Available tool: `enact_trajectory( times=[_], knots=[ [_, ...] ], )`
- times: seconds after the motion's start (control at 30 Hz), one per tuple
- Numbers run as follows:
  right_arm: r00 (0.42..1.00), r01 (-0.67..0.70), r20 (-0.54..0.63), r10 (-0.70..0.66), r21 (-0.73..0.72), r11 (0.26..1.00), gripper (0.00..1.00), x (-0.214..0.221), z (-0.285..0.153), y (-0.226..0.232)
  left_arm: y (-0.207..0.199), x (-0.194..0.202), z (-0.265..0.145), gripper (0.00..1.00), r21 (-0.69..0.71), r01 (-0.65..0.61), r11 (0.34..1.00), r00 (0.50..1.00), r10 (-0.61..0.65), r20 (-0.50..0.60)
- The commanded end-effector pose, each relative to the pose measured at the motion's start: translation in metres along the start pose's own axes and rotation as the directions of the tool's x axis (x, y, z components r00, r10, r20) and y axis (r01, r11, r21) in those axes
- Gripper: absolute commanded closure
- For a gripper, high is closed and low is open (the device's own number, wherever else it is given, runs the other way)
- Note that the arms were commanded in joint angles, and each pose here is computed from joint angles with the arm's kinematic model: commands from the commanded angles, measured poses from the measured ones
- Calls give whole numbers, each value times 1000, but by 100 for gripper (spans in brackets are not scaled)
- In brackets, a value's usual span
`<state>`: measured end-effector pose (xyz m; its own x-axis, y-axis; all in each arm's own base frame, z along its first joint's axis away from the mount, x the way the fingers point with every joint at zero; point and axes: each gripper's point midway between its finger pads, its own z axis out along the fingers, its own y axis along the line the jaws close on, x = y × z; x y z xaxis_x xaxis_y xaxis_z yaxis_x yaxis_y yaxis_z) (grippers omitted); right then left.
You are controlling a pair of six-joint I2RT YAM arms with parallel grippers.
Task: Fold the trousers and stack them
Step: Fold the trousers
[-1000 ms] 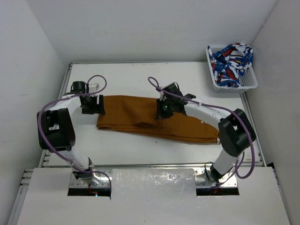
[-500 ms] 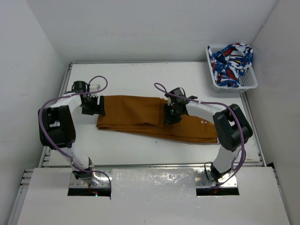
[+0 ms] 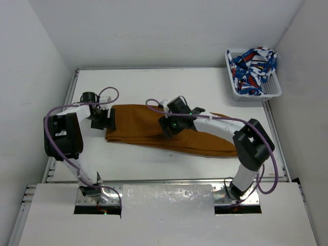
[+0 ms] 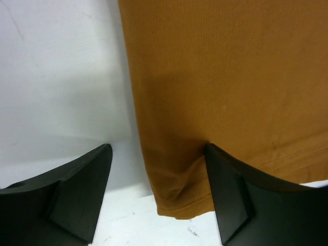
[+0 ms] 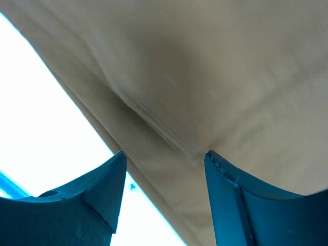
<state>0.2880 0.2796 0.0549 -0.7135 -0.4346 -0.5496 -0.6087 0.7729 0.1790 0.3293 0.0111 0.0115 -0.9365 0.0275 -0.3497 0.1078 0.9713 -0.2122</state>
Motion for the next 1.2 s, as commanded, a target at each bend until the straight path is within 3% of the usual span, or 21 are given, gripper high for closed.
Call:
enact_trajectory(
  times=[0.0, 0.17, 0.27, 0.37, 0.4, 0.43, 0.47, 0.53, 0.6, 0.9, 1.03, 1.1, 1.13, 1.17],
  knots=[
    [965, 262, -27, -261, 63, 963, 40, -14, 10, -6, 0, 4, 6, 34, 29, 4, 1000, 1000, -3, -11],
    [943, 331, -77, -324, 118, 936, 40, -15, 27, -21, 2, 3, 4, 61, 20, -5, 1000, 1000, 5, -10],
    [936, 351, -77, -344, 112, 930, 41, -19, 36, -20, 3, 0, 3, 73, 18, -11, 1000, 1000, 11, -8],
    [928, 368, -95, -359, 111, 923, 48, -20, 45, -22, 2, -1, 4, 80, 23, -12, 1000, 1000, 12, -13],
    [928, 369, -105, -358, 115, 922, 52, -18, 47, -24, 3, -1, 4, 82, 24, -9, 1000, 1000, 10, -15],
    [928, 367, -112, -354, 130, 921, 67, -17, 48, -26, 3, -2, 3, 84, 23, -11, 1000, 1000, 12, -14],
    [928, 368, -118, -353, 150, 918, 73, -16, 47, -30, 3, -2, 3, 93, 24, -13, 1000, 1000, 13, -15],
    [928, 370, -119, -353, 185, 911, 92, -17, 39, -36, 4, -3, 2, 100, 22, -10, 1000, 1000, 10, -14],
    [929, 370, -110, -355, 208, 905, 100, -18, 31, -39, 6, -3, 0, 100, 20, -6, 1000, 1000, 6, -13],
    [899, 434, -63, -433, 248, 866, 100, -13, -10, -28, 13, -14, -10, 100, 0, -19, 1000, 1000, 19, 14],
    [866, 500, -99, -490, 177, 848, 100, 12, -5, -10, 12, -16, -14, 100, 10, -40, 999, 999, 40, 18],
    [864, 503, -129, -487, 171, 847, 100, 22, -1, -11, 9, -15, -14, 93, 26, -52, 998, 999, 51, 13],
    [862, 505, -159, -482, 173, 846, 98, 31, 4, -16, 7, -14, -15, 80, 35, -57, 998, 998, 57, 10],
    [861, 506, -177, -477, 199, 840, 91, 33, 4, -22, 7, -13, -16, 74, 40, -63, 997, 998, 63, 10]
  ],
)
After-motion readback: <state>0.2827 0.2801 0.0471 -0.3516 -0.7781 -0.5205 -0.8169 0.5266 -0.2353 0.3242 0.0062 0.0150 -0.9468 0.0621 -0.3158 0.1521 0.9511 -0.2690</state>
